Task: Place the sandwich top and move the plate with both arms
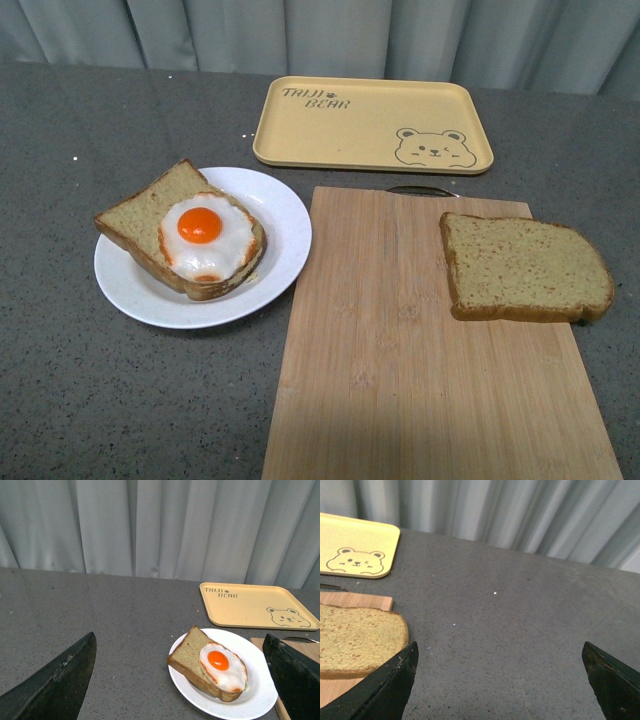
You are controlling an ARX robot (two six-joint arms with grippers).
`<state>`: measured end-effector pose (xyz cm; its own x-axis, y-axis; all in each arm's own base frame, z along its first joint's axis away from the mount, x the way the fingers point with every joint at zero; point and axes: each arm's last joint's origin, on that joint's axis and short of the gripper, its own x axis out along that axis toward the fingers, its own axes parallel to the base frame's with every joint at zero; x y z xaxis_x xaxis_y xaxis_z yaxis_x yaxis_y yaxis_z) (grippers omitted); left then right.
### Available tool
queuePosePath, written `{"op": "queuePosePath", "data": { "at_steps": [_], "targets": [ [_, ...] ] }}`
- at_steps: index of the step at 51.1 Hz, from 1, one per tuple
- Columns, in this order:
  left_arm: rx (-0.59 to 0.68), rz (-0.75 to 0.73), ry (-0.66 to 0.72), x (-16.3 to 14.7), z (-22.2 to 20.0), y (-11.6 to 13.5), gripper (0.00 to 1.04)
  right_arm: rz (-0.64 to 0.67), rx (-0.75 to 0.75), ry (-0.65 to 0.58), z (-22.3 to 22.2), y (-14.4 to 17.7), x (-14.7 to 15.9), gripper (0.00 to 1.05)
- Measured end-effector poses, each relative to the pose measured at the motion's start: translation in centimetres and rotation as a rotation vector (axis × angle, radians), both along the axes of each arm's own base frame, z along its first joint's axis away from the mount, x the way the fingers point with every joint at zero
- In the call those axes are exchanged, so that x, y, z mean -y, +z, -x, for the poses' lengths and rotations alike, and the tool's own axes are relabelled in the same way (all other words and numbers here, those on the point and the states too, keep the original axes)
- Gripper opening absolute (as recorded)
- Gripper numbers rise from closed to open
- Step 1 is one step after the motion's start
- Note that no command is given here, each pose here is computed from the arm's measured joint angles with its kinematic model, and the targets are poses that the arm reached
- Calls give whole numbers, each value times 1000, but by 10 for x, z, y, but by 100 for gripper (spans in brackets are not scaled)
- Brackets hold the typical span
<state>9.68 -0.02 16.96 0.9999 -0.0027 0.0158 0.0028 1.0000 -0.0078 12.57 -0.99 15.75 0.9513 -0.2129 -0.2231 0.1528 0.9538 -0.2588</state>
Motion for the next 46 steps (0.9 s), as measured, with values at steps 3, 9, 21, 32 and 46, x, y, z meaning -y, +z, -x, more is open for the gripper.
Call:
{"op": "queuePosePath", "data": {
  "at_steps": [3,9,21,32,46],
  "targets": [
    [0,0,0,0,0,0,98,-16,-27,25,-11,1,4,95],
    [0,0,0,0,0,0,98,-100,-130,72,-38,-1,13,95],
    [0,0,0,0,0,0,98,-491,-518,157,-96,-33,40,95],
    [0,0,0,0,0,0,98,-713,-643,201,-141,-64,56,95],
    [0,0,0,0,0,0,98,-884,-735,234,-172,-94,46,95]
  ]
}}
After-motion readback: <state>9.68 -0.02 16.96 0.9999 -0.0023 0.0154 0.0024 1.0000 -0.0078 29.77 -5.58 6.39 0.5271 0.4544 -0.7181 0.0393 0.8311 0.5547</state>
